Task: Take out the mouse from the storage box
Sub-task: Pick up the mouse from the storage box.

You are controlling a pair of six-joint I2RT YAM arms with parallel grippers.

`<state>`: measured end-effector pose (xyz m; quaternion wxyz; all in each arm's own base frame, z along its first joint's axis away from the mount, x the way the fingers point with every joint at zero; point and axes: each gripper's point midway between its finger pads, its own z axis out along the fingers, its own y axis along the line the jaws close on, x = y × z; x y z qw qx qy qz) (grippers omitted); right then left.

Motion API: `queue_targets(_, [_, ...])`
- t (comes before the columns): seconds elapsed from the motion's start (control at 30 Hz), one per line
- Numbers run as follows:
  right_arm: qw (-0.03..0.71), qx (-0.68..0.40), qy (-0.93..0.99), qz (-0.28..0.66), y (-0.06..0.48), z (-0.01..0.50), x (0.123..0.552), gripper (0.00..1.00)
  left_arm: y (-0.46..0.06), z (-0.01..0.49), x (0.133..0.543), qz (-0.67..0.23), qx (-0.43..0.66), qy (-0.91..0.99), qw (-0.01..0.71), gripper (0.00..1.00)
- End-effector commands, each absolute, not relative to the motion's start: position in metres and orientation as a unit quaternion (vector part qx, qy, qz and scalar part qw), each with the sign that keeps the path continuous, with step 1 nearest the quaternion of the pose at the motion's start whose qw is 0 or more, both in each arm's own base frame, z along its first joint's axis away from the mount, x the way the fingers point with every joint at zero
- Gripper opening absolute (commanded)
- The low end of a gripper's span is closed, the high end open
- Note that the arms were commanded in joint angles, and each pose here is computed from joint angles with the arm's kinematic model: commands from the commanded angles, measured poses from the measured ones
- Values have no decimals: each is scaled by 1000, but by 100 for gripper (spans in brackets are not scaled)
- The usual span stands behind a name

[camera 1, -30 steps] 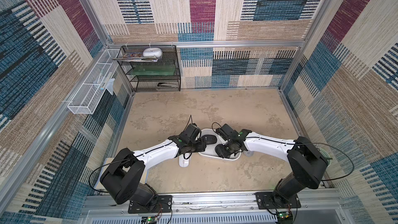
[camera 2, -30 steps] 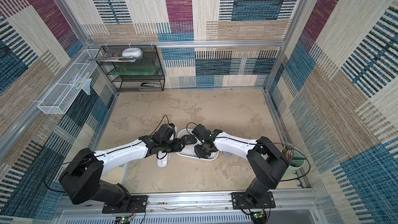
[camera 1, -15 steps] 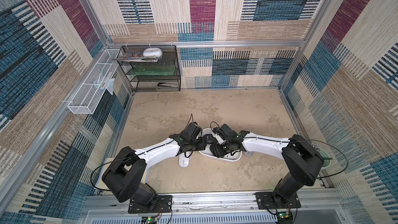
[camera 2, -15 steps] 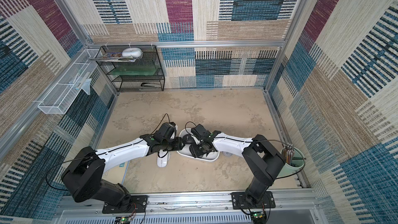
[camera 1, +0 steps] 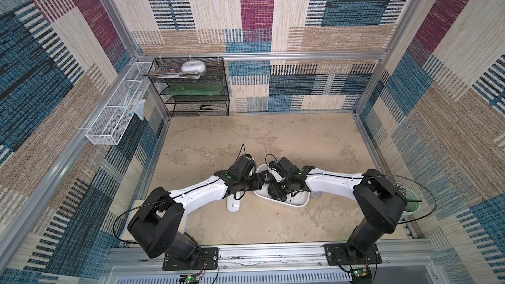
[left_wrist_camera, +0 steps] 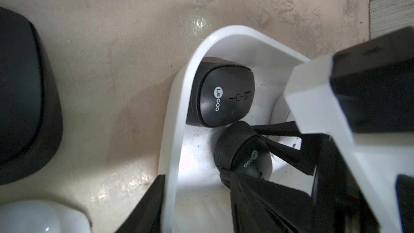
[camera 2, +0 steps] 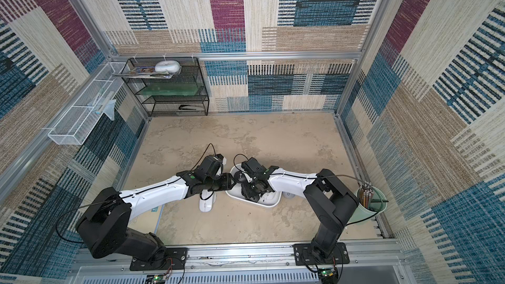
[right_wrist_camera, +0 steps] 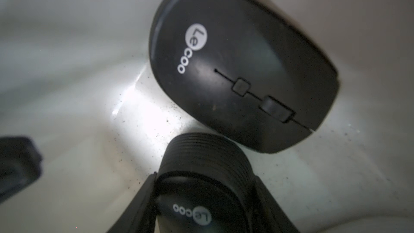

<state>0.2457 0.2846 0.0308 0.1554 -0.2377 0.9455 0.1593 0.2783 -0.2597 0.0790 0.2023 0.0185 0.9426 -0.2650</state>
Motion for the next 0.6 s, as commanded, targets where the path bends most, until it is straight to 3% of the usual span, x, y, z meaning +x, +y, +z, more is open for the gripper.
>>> queue_targets(0.0, [165,-233,943,170,286,39,246,47,-270,93,286,-290,28,931,221,50])
queue_targets(0.57, [221,-210,936,177,272,94,255,42,-232,114,287,-246,8,931,269,77])
